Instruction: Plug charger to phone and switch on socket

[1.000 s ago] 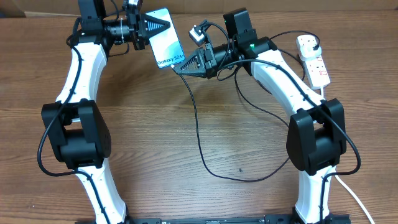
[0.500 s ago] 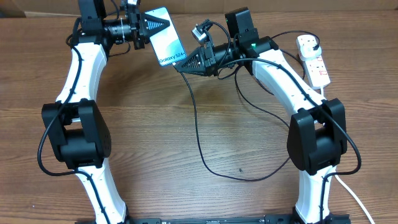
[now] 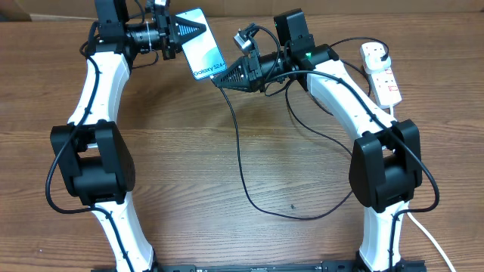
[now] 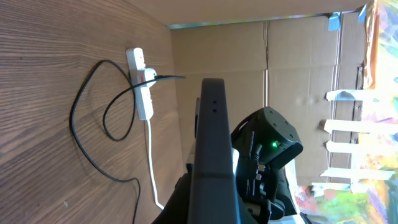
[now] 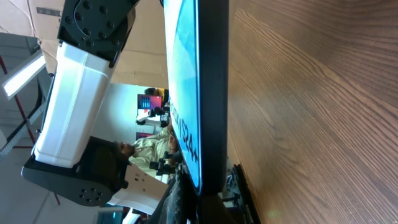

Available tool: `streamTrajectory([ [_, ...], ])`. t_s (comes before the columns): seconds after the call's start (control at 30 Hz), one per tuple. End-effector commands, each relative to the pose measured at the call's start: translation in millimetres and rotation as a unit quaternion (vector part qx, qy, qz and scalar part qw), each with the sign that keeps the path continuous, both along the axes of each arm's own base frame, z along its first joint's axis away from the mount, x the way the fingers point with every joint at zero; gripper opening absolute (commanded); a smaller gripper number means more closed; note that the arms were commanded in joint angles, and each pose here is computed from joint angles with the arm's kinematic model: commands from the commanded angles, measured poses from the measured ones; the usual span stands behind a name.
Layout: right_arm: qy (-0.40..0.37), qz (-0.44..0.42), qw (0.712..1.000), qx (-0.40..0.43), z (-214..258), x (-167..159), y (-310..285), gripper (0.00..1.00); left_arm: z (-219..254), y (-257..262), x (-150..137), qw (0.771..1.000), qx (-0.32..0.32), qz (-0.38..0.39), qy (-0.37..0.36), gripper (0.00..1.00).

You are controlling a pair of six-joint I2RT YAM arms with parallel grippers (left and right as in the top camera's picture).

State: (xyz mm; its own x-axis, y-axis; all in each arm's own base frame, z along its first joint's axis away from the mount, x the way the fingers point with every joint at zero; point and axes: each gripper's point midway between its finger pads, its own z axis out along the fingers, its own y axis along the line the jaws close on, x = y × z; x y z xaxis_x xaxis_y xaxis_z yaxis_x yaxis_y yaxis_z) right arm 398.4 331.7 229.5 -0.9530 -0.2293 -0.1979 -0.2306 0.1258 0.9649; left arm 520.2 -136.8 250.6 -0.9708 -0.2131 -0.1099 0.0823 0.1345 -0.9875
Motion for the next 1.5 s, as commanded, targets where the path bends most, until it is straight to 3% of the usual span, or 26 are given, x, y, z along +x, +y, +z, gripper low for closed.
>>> streamTrajectory([
  [0.0,-0.009,-0.011,1.000,-0.001,6,5,-3,0.04,11,-3,-8,0.999,-0.022,-0.027,0.008,0.04],
  [1.47,0.033,0.002,0.999,0.027,23,6,-11,0.04,12,7,6,1.000,-0.013,0.010,0.015,0.04],
])
